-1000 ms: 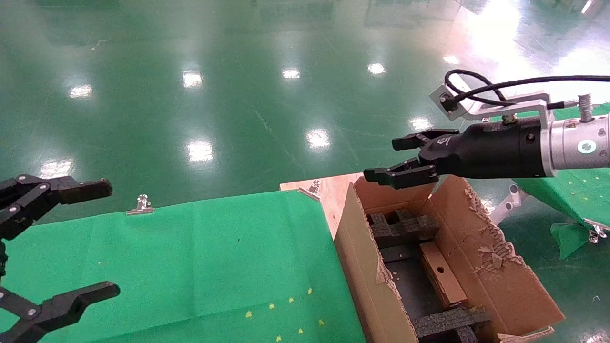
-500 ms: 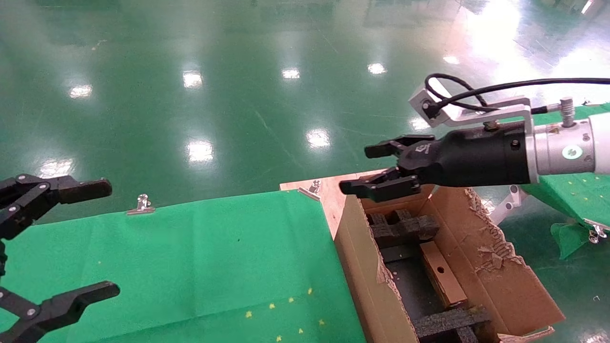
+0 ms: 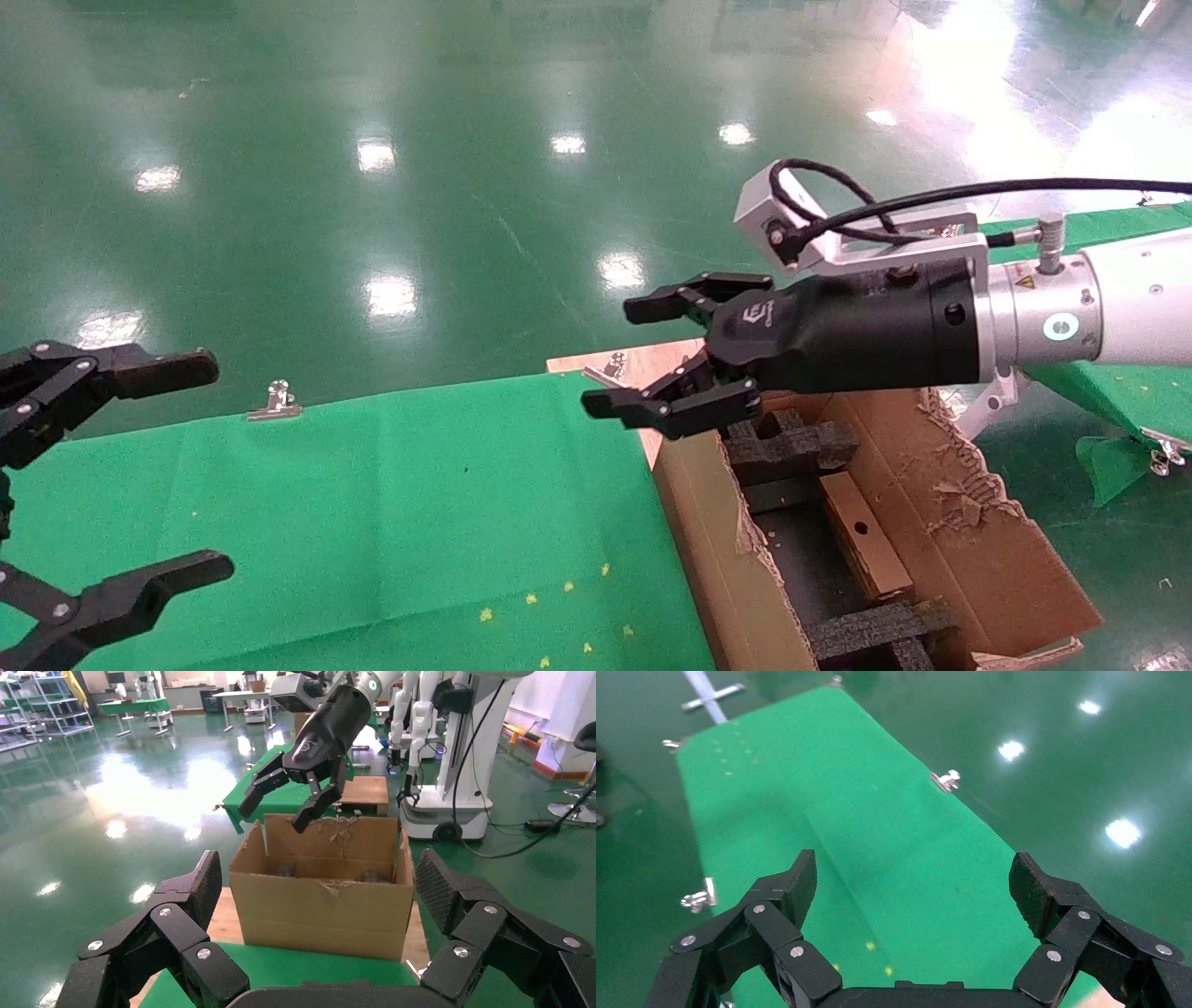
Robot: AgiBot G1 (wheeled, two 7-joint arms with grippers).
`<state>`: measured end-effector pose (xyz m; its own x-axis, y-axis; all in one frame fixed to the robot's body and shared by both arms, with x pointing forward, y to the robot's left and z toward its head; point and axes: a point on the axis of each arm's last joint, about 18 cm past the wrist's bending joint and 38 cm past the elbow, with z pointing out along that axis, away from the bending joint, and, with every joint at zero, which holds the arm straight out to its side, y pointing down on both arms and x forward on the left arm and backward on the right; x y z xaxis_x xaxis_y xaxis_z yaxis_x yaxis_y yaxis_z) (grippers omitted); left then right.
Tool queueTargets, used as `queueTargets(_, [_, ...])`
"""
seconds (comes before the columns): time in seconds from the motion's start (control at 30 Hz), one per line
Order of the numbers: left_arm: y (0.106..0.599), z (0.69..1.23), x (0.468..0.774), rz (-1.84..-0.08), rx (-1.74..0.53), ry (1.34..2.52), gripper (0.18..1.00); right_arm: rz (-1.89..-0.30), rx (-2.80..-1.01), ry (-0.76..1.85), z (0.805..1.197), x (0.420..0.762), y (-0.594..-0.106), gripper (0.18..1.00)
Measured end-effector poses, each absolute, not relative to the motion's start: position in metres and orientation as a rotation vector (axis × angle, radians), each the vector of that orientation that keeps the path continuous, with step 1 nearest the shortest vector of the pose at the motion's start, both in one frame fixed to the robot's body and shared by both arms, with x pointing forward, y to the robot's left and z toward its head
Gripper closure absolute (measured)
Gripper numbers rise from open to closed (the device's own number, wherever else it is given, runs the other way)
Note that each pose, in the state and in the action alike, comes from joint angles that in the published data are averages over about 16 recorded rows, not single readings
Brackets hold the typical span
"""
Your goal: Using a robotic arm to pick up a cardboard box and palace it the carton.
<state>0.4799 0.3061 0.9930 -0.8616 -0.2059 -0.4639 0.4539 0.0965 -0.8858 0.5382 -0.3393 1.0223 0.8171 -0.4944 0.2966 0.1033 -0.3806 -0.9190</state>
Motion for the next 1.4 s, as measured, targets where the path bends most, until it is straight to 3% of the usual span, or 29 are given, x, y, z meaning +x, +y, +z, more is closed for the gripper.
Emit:
queueTargets(0.67, [0.306,0.993,0.48,-1.816,0.242,1.902,0.184,-0.555,-1.747,-0.026,1.009,0.508,-0.303,0.178])
queueTargets(1.4, [0.306,0.993,0.48,-1.816,0.242,1.902,0.184,-0.552,-1.587,-0.237,0.991,0.473,-0.303,0.178])
